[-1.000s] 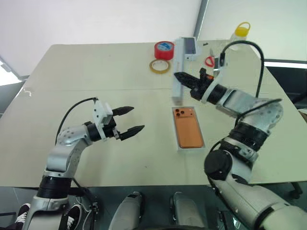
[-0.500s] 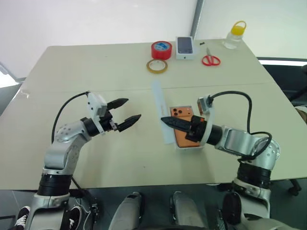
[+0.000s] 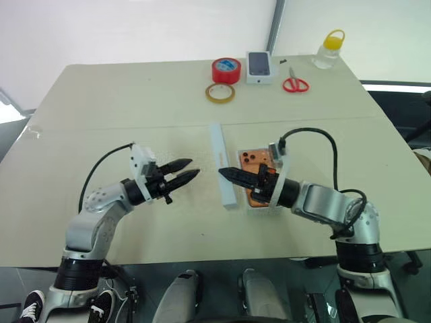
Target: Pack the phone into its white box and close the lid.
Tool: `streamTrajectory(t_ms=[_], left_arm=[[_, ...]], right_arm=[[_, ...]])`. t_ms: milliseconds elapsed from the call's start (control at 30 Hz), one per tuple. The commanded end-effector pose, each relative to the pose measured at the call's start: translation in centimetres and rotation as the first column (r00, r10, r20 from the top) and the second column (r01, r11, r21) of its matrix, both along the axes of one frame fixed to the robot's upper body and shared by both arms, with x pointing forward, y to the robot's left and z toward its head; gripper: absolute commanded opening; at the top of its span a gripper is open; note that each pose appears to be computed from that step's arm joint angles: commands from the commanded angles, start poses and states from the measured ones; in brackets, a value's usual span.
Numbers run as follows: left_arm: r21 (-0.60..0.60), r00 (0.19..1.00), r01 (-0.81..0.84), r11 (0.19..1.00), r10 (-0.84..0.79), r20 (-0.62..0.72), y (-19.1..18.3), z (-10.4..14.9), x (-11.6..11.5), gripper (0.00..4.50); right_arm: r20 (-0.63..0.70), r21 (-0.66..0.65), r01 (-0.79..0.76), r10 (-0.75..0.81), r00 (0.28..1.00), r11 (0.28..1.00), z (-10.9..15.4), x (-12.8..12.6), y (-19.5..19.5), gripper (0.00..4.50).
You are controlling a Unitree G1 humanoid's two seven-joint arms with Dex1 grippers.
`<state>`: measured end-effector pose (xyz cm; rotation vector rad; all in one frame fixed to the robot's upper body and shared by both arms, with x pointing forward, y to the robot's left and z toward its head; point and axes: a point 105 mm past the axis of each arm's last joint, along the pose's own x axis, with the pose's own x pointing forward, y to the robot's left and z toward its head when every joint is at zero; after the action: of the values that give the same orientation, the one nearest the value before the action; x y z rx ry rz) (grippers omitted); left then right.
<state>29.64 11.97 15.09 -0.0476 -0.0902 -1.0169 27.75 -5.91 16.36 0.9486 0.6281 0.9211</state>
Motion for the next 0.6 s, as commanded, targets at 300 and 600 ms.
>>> streamTrajectory(t_ms=[300,600], left_arm=[[0.003,1.000,-0.020,1.000,0.020,0.017,-3.2,-1.2,1.2,0.06],[-0.009,1.000,0.006,1.000,-0.006,-0.001,-5.3,-2.3,2.2,0.00]], right_arm=[[-0.025,0.001,0.027,-0.027,0.999,1.000,0.1,0.8,-0.8,0.00],[-0.064,-0.013,0.110,-0.111,0.992,0.994,-0.3,2.0,-2.5,2.43]])
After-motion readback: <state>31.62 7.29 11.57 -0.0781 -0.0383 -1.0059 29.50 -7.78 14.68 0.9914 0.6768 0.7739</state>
